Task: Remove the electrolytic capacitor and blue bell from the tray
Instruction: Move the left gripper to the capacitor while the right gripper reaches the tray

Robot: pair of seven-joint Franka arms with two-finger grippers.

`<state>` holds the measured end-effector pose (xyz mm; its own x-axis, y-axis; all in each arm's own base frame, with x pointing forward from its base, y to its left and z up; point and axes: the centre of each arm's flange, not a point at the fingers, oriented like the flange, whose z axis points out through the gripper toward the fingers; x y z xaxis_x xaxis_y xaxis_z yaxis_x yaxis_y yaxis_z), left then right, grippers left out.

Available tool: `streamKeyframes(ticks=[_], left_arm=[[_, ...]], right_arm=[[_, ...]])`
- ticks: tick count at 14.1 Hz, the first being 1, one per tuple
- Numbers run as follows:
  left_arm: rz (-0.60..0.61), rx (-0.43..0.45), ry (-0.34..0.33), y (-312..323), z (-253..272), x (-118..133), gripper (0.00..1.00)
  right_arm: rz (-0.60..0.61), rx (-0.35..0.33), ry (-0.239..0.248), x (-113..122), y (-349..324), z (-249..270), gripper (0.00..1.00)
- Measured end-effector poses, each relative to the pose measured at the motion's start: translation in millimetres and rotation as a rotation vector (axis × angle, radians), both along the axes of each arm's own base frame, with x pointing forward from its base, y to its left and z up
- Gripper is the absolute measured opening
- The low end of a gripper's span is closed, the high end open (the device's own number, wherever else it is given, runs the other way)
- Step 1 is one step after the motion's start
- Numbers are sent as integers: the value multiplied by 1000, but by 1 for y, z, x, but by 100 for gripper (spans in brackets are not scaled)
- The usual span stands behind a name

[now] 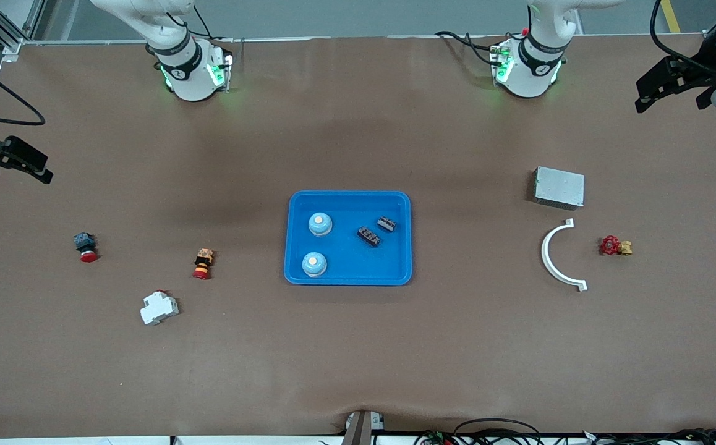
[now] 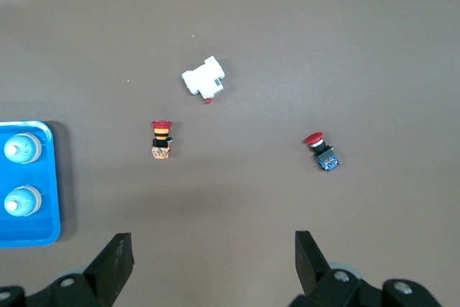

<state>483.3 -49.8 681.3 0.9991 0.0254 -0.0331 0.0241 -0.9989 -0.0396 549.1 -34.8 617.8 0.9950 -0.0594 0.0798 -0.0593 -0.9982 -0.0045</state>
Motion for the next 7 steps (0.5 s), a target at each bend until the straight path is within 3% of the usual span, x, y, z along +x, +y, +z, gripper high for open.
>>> streamKeyframes(ticks=[4,7], left_arm=[[-3,0,10,-2,-5,5,100],[-22,-4,35,-12,-21,31,100]], right_arm=[[2,0,-5,1,1,0,100],[9,-1,-18,2,4,2,100]])
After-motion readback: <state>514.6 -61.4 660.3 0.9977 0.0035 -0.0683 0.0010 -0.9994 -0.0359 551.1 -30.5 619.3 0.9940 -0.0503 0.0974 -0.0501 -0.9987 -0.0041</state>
